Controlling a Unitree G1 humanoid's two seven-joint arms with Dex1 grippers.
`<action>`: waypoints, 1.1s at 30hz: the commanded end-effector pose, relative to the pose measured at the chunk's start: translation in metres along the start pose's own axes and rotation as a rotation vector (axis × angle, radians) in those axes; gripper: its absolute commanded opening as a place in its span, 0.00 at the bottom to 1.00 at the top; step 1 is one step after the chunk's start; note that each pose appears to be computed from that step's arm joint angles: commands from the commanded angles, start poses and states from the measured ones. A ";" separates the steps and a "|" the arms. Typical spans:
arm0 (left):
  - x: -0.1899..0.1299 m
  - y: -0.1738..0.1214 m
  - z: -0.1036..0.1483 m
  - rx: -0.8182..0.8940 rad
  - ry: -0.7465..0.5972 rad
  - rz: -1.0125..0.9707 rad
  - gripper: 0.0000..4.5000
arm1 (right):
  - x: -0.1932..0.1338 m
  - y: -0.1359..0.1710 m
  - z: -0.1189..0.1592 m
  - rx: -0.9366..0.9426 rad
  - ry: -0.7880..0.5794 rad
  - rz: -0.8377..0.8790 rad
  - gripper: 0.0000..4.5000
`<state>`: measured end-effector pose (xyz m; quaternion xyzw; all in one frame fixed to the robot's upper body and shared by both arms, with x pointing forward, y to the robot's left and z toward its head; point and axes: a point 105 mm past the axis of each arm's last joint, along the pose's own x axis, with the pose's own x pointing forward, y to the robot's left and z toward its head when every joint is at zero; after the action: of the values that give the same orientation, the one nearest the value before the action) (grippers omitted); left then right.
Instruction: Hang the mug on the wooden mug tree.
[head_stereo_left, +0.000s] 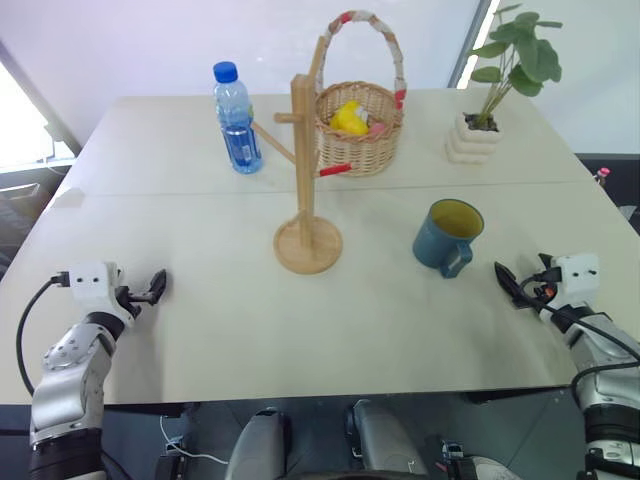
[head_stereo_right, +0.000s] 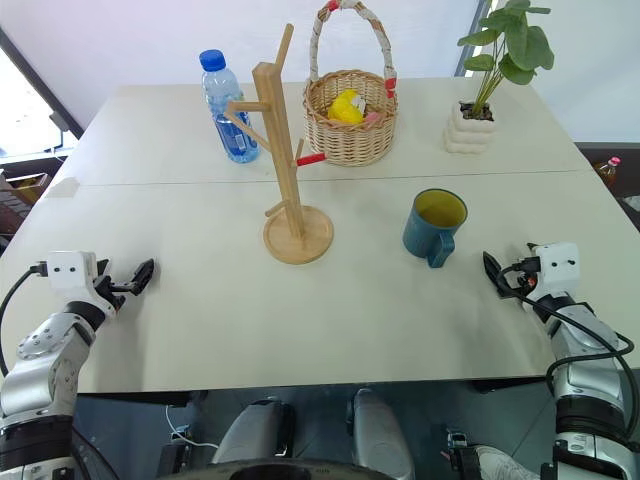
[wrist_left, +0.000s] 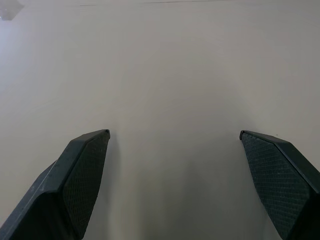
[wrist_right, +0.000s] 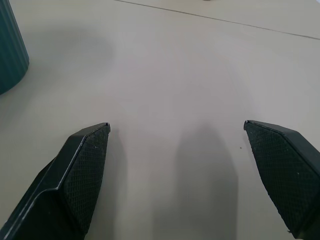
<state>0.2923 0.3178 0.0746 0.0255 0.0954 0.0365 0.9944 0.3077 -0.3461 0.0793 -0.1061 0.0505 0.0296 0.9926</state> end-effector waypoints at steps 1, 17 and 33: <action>-0.002 -0.001 0.010 0.042 -0.039 -0.016 1.00 | 0.001 0.000 0.011 -0.008 -0.040 -0.004 0.99; -0.002 -0.061 0.025 0.037 -0.101 -0.295 1.00 | -0.015 0.000 0.022 -0.040 -0.056 -0.015 0.99; -0.054 -0.201 0.040 0.201 -0.130 -1.067 1.00 | -0.073 0.059 0.030 -0.115 0.036 0.276 0.99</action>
<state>0.2647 0.1246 0.1026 0.0571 0.0571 -0.4599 0.8843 0.2324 -0.2998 0.0910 -0.1525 0.1044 0.1435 0.9722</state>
